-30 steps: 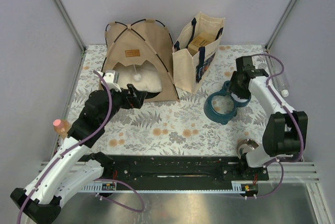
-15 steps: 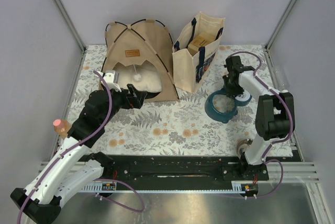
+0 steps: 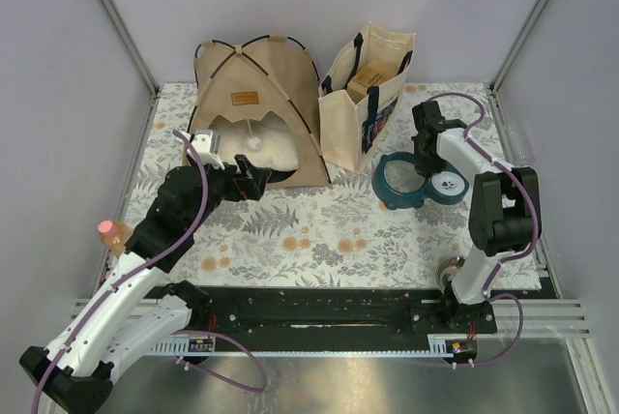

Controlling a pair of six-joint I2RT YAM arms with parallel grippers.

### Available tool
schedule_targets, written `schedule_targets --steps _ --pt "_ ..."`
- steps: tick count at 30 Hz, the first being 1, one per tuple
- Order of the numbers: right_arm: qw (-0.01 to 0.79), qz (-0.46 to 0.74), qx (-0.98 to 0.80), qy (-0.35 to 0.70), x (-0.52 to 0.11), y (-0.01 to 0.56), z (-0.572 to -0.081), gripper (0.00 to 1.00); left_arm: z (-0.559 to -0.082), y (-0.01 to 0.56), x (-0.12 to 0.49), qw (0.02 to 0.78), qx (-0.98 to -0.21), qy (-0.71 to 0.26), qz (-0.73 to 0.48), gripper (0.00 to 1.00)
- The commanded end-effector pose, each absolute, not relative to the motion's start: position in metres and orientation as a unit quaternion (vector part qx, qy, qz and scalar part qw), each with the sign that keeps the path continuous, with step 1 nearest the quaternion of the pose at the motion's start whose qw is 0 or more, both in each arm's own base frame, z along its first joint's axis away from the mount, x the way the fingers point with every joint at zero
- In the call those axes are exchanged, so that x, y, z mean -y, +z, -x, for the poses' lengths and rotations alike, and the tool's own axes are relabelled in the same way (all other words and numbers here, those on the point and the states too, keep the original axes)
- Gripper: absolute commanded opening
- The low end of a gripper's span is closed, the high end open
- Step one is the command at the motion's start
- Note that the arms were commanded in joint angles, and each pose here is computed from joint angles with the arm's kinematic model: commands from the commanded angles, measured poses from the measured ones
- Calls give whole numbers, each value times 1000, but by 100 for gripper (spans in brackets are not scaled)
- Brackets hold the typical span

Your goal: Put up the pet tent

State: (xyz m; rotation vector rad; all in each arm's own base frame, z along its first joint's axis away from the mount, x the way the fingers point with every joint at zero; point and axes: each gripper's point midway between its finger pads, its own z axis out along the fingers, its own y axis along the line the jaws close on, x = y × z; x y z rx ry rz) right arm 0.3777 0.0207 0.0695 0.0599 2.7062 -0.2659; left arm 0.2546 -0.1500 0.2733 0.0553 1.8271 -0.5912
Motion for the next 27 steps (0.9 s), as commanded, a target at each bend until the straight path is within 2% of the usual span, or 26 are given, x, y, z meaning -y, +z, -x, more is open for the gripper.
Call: schedule_targets --steps 1,4,6,8,13,18,22,27 --pt "197 -74 -973 -93 -36 65 -367 24 -261 281 150 587 -769 -252 -18 99" --pt "200 -106 -967 -114 -29 77 -360 59 -261 280 150 585 -770 -253 -17 99" --pt "218 -122 -961 -120 -24 95 -355 71 -260 281 148 587 -769 -252 -15 99" --pt "232 -137 -956 -116 -22 115 -348 77 -258 284 146 592 -766 -251 -16 99" --pt "200 -204 -947 -148 -6 133 -299 78 -254 286 140 598 -765 -239 -18 99" --pt "74 -270 -951 -130 -13 91 -221 61 -251 285 132 605 -763 -227 -17 99" --pt "21 -317 -944 -92 -29 71 -177 58 -250 285 129 613 -758 -224 -14 99" --pt "12 -330 -934 -137 -15 74 -161 58 -250 279 124 618 -756 -218 -2 99"
